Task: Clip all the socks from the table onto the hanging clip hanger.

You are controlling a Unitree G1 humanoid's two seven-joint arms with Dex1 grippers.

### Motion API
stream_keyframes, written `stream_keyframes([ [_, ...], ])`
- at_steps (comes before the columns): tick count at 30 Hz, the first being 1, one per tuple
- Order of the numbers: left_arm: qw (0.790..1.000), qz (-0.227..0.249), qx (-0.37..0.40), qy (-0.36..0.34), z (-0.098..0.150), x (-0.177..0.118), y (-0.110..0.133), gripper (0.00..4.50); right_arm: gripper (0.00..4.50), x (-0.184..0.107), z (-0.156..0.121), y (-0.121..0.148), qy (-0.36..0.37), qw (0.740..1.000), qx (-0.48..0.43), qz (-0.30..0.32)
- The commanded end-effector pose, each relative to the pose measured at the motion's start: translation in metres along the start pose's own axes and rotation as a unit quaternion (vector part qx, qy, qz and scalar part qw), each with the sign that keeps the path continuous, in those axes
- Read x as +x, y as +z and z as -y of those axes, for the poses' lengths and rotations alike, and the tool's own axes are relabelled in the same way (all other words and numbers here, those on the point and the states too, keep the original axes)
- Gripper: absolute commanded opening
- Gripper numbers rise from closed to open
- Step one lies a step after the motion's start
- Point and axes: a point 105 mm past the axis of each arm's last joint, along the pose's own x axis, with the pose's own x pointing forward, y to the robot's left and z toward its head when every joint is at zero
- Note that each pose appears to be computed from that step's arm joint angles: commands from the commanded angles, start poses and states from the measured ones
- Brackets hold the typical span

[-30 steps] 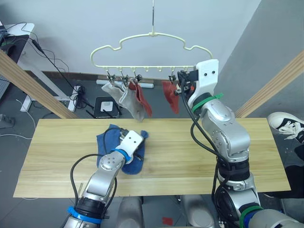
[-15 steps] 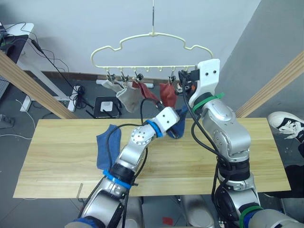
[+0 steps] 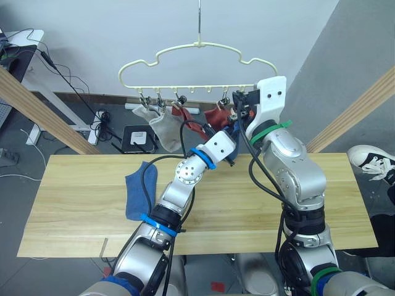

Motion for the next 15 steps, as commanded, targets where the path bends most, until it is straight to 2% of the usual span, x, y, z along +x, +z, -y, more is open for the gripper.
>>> stream_keyframes([
  [1,1.0,0.024,0.008,0.014,-0.0043,0.0002,0.0135,0.02,0.0,-0.0032,-0.0027,0.011,0.006,1.0,-0.006,0.021],
  [15,1.0,0.019,0.0,0.004,-0.0042,0.0089,0.0202,0.02,0.0,-0.0041,-0.0059,0.0072,0.014,1.0,-0.004,0.01],
])
